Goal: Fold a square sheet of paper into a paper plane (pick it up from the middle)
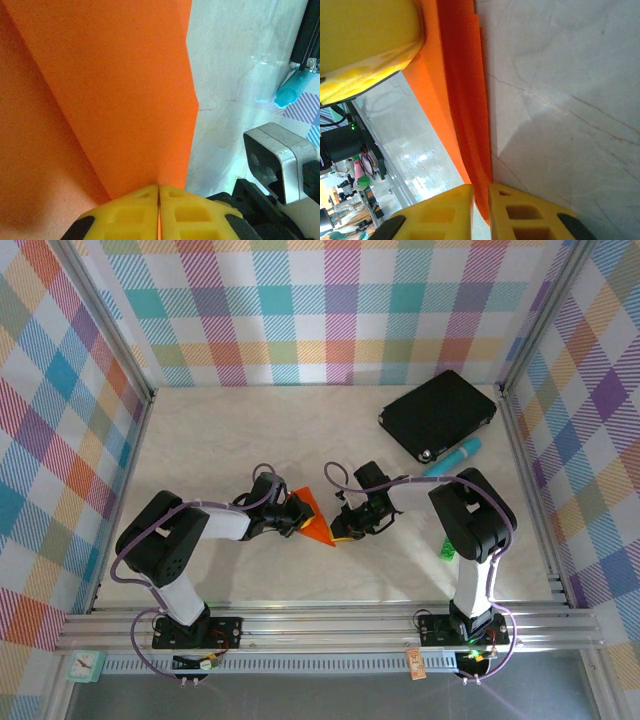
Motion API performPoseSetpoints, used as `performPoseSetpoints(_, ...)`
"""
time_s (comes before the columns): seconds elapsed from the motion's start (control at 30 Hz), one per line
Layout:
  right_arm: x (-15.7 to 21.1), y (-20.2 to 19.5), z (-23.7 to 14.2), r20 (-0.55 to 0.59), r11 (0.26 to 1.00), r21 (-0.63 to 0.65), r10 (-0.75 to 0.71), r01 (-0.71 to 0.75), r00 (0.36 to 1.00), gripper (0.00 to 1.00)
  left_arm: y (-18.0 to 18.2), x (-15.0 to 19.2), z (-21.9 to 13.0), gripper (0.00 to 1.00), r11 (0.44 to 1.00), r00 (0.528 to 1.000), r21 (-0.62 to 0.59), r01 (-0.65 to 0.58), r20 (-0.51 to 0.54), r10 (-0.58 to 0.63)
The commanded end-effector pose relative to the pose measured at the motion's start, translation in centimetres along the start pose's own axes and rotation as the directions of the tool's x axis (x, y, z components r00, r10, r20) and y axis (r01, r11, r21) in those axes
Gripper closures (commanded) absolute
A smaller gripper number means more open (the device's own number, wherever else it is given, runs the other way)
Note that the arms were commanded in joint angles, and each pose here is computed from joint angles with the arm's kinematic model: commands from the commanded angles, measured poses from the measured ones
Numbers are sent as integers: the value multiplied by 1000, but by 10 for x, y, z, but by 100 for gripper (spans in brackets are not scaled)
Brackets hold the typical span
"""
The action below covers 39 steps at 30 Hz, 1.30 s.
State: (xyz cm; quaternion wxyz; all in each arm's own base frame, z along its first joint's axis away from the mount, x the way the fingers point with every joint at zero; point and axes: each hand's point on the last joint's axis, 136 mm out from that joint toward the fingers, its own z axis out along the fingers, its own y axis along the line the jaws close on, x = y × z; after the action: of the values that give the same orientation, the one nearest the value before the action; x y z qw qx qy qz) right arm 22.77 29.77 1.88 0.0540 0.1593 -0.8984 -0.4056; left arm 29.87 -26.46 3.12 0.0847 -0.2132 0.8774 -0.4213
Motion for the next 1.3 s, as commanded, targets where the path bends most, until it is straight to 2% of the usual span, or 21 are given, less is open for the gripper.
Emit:
performPoseSetpoints(0.0,11,-17,7,-47,998,42,48,-46,998,83,2,1,3,91,1000,1000,-24,-3,-11,3)
performPoseSetpoints(1.27,13,-21,6,-70,994,73,87,-81,994,83,18,2,11,90,996,1000,-84,4,-29,-6)
